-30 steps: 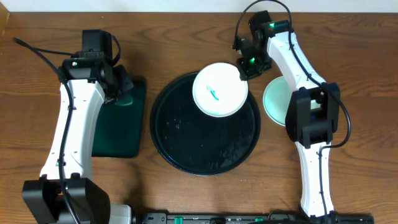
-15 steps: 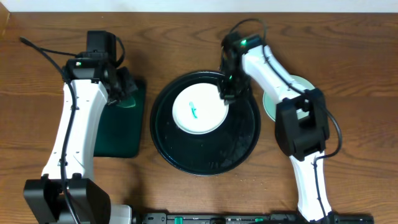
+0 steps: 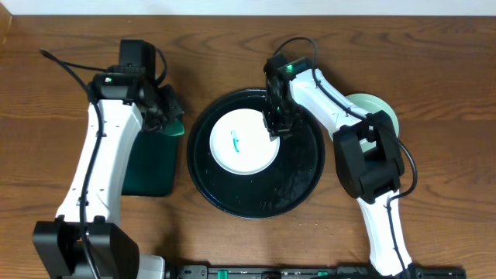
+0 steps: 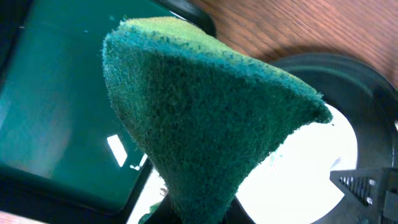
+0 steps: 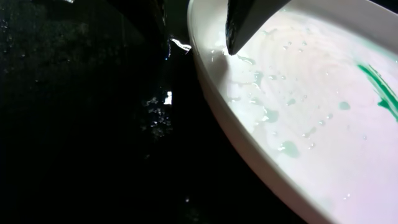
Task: Clean dirty plates on tray and stack at the side
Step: 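Bring the sponge in the left gripper down onto the pink-white plate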
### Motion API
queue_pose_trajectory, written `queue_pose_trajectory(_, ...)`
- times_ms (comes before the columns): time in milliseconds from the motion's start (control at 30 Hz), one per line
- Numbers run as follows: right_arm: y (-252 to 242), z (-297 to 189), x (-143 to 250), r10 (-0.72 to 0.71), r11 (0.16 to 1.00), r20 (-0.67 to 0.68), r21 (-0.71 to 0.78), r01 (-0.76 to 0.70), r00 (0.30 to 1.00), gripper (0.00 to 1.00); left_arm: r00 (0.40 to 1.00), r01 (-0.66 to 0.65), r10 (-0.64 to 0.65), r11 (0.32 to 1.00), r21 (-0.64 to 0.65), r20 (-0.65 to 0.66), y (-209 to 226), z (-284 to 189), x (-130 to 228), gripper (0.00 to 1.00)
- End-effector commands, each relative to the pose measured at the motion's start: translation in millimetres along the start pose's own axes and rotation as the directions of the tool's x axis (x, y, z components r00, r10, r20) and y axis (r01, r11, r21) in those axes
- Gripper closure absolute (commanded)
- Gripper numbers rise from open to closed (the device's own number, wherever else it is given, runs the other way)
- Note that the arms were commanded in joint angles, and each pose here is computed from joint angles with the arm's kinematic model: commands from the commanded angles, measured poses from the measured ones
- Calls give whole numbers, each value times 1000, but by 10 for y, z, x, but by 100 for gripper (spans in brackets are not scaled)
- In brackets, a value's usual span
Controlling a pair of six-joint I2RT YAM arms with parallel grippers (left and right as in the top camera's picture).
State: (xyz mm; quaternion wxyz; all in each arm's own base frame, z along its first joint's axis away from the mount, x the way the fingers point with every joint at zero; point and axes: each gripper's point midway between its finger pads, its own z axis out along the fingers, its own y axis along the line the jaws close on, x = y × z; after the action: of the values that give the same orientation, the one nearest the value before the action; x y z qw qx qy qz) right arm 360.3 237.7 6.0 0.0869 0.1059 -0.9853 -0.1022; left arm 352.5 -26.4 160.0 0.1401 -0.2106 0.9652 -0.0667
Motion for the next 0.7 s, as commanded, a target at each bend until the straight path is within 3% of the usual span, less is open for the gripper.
queue_pose_trajectory(0,-1,29,-57,-19,1000,34,22,18,999,90,996,-82,83,996,19,-42,-183,87,180,93)
queue_pose_trajectory(33,-1,50,-62,-10,1000,38,22,9,999,99,993,-104,105,994,20,-50,-216,106,213,93)
queue_pose_trajectory(667,-9,213,-65,3,1000,49,13,-3,999,99,921,-319,317,947,26,-228,-760,1149,862,93)
